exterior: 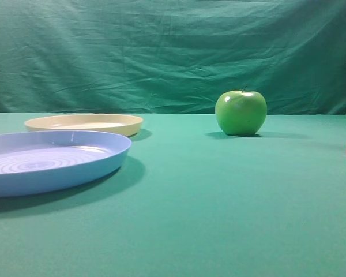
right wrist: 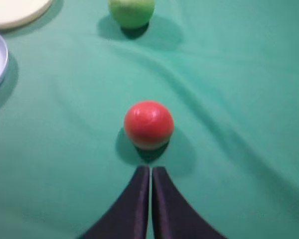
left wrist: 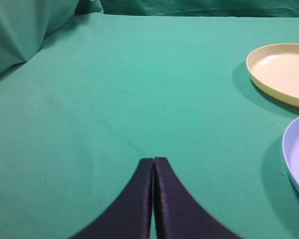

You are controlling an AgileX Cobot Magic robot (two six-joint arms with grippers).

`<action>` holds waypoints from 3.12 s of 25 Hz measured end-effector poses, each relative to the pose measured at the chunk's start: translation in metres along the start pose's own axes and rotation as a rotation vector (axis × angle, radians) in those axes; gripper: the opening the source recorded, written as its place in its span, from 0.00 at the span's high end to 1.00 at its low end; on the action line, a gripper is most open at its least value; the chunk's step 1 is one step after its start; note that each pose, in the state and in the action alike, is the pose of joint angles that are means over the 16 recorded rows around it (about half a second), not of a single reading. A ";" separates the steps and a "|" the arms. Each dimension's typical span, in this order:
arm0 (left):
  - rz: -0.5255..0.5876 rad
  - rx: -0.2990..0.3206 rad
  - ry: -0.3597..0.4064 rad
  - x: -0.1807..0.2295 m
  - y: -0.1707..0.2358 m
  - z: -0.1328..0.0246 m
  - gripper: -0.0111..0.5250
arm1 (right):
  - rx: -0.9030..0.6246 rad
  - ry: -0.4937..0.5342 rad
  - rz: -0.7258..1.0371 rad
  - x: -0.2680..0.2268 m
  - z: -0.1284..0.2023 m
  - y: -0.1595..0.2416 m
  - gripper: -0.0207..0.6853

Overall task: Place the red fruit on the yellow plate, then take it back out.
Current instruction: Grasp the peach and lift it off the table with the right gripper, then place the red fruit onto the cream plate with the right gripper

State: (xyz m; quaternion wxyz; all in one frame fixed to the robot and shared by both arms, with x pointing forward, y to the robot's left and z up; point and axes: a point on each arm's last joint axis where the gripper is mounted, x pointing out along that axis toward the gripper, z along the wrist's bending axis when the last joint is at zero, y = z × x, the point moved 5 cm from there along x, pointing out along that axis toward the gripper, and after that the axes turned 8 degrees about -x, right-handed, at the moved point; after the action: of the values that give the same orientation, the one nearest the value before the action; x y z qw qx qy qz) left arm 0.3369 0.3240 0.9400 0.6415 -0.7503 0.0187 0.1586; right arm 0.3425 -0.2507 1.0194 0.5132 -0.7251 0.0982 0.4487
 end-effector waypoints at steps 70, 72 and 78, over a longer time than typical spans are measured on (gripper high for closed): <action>0.000 -0.002 0.000 0.000 0.000 0.000 0.98 | -0.295 -0.213 0.028 0.242 0.049 -0.295 0.70; 0.000 -0.002 0.000 0.000 0.000 0.000 0.98 | -0.329 -0.237 0.021 0.261 0.067 -0.300 0.70; 0.000 -0.002 0.000 0.000 0.000 0.000 0.98 | -0.397 -0.297 0.009 0.316 0.111 -0.298 0.70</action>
State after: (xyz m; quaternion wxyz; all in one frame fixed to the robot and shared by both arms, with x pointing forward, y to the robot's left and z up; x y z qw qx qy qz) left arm 0.3369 0.3240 0.9400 0.6409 -0.7509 0.0186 0.1587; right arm 0.6434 0.0775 0.9696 0.3674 -0.7374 -0.0653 0.5631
